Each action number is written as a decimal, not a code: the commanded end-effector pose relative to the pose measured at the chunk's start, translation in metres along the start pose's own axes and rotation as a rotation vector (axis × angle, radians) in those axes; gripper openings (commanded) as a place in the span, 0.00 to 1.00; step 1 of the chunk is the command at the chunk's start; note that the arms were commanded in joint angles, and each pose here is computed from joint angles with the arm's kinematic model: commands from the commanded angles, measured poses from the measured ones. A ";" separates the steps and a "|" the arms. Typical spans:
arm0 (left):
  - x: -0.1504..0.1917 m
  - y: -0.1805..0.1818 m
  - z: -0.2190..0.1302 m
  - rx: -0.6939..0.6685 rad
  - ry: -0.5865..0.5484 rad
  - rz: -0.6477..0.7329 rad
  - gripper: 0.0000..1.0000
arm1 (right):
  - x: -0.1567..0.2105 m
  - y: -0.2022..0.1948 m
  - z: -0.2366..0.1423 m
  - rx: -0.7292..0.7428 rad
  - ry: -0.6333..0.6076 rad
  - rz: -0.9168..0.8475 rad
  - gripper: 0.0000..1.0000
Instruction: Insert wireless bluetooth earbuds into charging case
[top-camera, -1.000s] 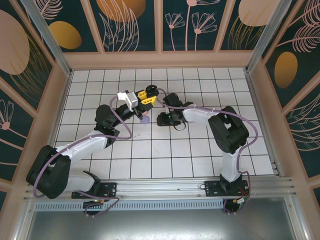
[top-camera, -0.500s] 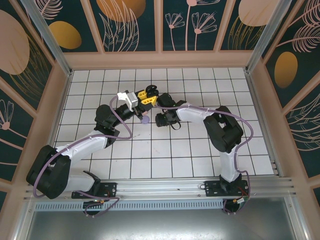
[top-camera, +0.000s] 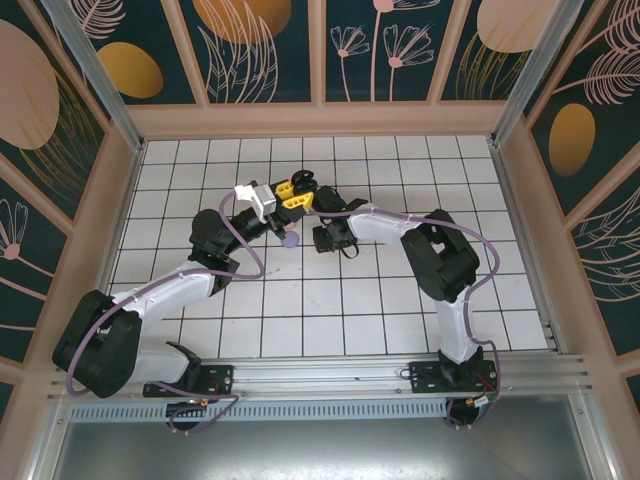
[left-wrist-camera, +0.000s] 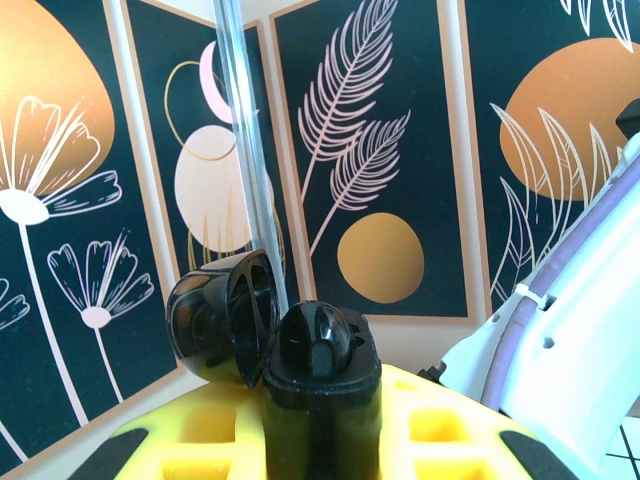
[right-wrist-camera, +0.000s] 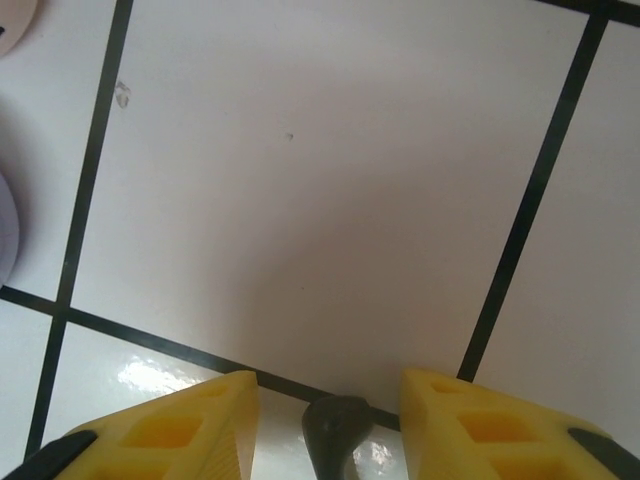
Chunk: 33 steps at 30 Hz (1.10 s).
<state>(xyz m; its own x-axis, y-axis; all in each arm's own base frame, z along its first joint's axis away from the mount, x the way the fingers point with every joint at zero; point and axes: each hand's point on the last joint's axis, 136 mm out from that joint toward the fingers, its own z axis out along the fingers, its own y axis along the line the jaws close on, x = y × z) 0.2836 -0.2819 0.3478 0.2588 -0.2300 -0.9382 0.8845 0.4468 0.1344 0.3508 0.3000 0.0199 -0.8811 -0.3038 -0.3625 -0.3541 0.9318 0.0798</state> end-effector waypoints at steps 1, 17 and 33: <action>-0.015 0.000 0.000 -0.006 -0.037 0.037 0.00 | 0.006 -0.001 0.007 0.043 0.029 -0.002 0.39; -0.015 0.000 0.000 -0.010 -0.036 0.037 0.00 | 0.019 -0.003 0.014 0.093 0.061 0.024 0.30; -0.015 0.000 0.000 -0.010 -0.036 0.029 0.00 | 0.029 -0.009 0.012 0.063 0.053 0.064 0.15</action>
<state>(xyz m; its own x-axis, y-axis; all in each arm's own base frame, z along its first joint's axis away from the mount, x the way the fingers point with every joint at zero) 0.2840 -0.2815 0.3483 0.2595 -0.2306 -0.9378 0.8830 0.4498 0.1337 0.3496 0.3026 0.0189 -0.8863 -0.2494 -0.3902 -0.2954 0.9534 0.0614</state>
